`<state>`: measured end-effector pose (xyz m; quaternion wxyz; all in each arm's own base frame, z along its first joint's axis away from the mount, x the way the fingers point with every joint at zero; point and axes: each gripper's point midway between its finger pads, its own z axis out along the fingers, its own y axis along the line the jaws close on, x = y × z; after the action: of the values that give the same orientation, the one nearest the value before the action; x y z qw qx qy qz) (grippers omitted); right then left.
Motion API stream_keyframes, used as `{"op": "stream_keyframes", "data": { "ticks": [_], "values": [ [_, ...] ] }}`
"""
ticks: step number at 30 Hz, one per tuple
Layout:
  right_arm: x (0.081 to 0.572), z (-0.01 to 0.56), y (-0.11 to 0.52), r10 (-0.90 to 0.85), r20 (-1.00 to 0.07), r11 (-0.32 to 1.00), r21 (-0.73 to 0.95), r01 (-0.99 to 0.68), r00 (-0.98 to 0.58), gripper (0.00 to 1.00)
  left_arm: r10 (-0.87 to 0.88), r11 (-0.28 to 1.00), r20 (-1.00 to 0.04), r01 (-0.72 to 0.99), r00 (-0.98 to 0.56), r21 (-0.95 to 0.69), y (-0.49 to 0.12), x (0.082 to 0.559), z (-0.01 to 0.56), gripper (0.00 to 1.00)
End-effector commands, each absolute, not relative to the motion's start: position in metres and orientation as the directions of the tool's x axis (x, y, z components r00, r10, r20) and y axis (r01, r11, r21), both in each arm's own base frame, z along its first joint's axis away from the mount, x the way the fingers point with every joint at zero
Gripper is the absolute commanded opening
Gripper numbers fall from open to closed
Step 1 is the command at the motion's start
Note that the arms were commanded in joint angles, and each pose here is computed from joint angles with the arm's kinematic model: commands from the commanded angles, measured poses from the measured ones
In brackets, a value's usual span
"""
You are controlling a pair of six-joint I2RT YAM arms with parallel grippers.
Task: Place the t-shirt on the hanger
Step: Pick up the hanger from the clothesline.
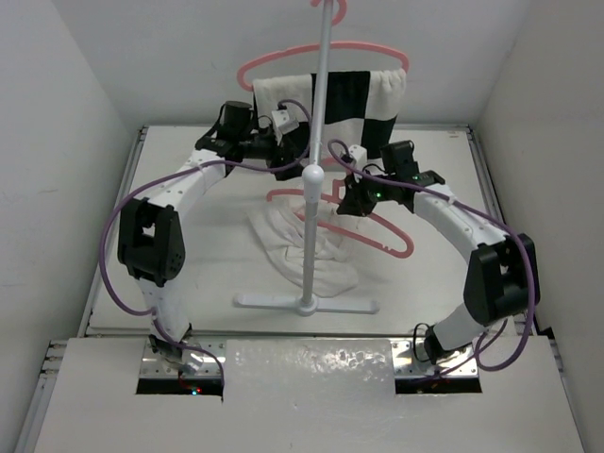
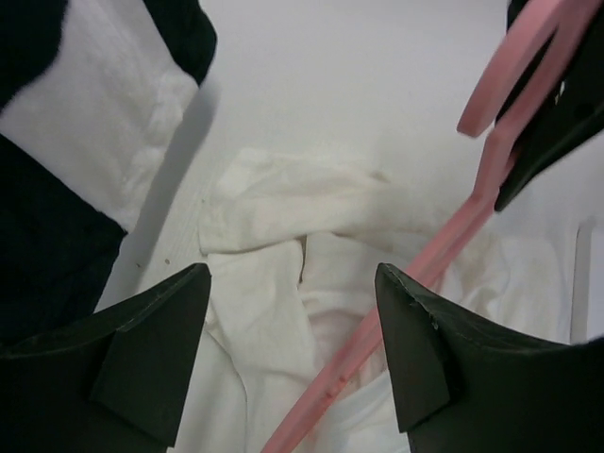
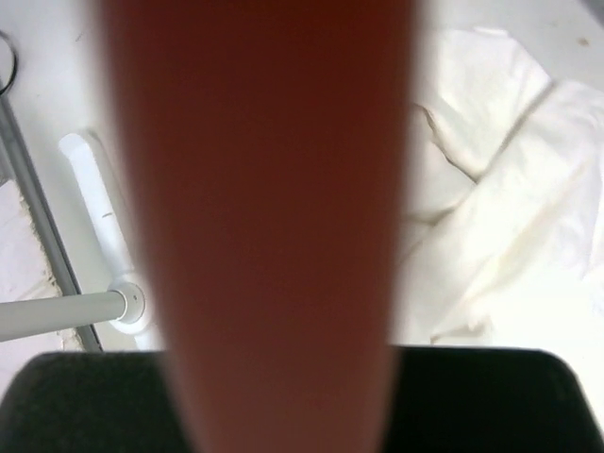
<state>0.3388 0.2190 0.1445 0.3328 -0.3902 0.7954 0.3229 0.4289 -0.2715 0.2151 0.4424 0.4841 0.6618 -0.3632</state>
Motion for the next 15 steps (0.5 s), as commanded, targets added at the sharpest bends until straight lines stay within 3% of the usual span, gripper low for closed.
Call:
{"op": "stream_keyframes", "data": {
  "ticks": [1, 6, 7, 8, 11, 15],
  "values": [
    [0.35, 0.171, 0.213, -0.336, -0.834, 0.558, 0.197, -0.806, -0.437, 0.0, 0.148, 0.329, -0.985, 0.944, -0.091, -0.038, -0.279, 0.439, 0.303, 0.68],
    [0.356, 0.178, 0.179, -0.22, -0.844, 0.716, 0.201, -0.669, -0.489, 0.0, 0.262, 0.35, -0.964, 0.935, -0.044, 0.052, -0.264, 0.43, 0.29, 0.66],
    [0.355, 0.179, 0.174, -0.197, -0.849, 0.728, 0.209, -0.653, -0.49, 0.0, 0.318, 0.348, -0.944, 0.937, -0.085, 0.033, -0.258, 0.422, 0.273, 0.57],
    [0.354, 0.182, 0.17, -0.164, -0.849, 0.745, 0.227, -0.627, -0.502, 0.0, 0.394, 0.308, -0.919, 0.943, -0.01, 0.122, -0.255, 0.421, 0.262, 0.52],
    [0.35, 0.193, 0.154, -0.147, -0.863, 0.79, 0.192, -0.582, -0.483, 0.0, 0.564, 0.327, -0.824, 0.93, -0.051, 0.166, -0.237, 0.421, 0.217, 0.47],
    [0.338, 0.196, 0.146, -0.166, -0.866, 0.802, 0.16, -0.575, -0.472, 0.0, 0.664, 0.333, -0.726, 0.94, -0.179, 0.073, -0.226, 0.425, 0.155, 0.47]
  ]
}}
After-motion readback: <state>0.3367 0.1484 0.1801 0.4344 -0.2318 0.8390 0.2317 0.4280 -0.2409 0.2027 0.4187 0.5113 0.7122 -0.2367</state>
